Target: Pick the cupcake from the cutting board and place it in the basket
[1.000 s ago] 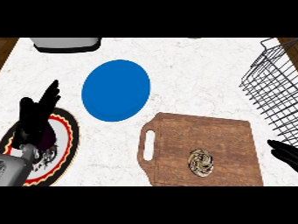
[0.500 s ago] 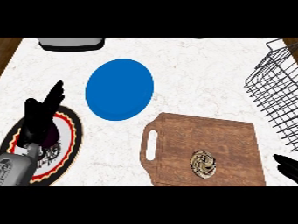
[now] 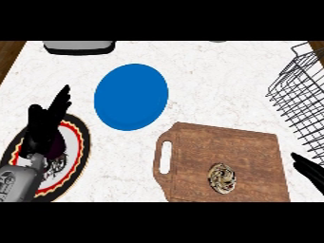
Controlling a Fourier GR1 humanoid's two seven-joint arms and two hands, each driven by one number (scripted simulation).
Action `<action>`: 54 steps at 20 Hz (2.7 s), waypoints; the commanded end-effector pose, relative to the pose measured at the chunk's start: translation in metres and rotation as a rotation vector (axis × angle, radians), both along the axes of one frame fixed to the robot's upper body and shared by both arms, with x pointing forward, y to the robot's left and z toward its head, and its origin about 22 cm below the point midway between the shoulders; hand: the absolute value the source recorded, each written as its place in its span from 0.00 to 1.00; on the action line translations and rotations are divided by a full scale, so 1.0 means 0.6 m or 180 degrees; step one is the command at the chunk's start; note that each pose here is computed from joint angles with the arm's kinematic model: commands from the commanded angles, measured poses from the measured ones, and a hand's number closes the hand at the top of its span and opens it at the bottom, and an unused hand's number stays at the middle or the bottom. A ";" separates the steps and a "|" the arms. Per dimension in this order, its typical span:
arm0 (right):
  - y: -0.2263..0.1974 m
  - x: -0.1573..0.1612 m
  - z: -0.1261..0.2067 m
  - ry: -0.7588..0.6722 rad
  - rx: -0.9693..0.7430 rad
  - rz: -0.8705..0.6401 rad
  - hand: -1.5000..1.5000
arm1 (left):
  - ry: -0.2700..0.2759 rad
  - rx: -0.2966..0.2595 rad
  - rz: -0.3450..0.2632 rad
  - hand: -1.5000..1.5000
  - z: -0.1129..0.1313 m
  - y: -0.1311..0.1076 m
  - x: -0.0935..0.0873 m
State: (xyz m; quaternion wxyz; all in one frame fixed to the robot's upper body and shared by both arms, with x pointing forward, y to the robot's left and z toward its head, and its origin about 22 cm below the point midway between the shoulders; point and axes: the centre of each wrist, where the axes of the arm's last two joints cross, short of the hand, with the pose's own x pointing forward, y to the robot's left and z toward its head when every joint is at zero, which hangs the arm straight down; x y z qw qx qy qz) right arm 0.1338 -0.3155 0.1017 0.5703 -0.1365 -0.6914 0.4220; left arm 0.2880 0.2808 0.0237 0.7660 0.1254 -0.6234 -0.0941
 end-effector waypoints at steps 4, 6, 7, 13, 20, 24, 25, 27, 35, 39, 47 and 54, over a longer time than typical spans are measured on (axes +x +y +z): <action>0.050 0.026 -0.055 0.0021 -0.0019 -0.0040 0.00 | 0.0004 0.0066 0.0016 0.50 0.011 -0.019 0.014; 0.029 0.009 -0.081 0.0138 0.0031 0.0059 0.00 | -0.0001 -0.0025 0.0032 0.50 -0.006 0.001 0.001; 0.043 0.027 -0.080 0.0132 0.0057 0.0040 0.00 | 0.0014 0.0015 0.0002 0.50 0.024 -0.008 0.014; 0.089 0.035 -0.118 0.0067 0.0052 0.0058 0.00 | -0.0014 0.0014 -0.0003 0.50 0.024 -0.010 0.010; 0.098 0.080 -0.134 0.0097 0.0073 0.0022 0.00 | -0.0026 0.0044 0.0031 0.50 -0.007 -0.008 0.005; 0.106 0.085 -0.130 0.0029 0.0045 0.0061 0.00 | 0.0067 -0.0007 -0.0005 0.50 -0.012 0.006 0.003; 0.136 0.088 -0.146 0.0039 0.0072 0.0072 0.00 | 0.0000 0.0013 -0.0033 0.50 -0.026 -0.006 0.033; 0.117 0.112 -0.140 0.0050 0.0027 0.0038 0.00 | -0.0032 0.0048 0.0000 0.50 0.014 -0.003 0.001; 0.166 0.101 -0.167 0.0262 -0.0041 0.0036 0.00 | -0.0024 0.0001 0.0046 0.50 -0.016 0.000 0.004; 0.140 0.063 -0.183 0.0325 -0.0069 0.0102 0.00 | -0.0006 0.0007 -0.0059 0.50 0.001 -0.010 0.024; 0.152 0.089 -0.241 0.0294 -0.0034 0.0021 0.00 | 0.0016 0.0040 -0.0044 0.50 -0.005 -0.002 0.008; 0.164 0.106 -0.207 0.0093 -0.0290 0.0181 1.00 | -0.0015 -0.0011 -0.0024 0.50 0.015 0.006 0.018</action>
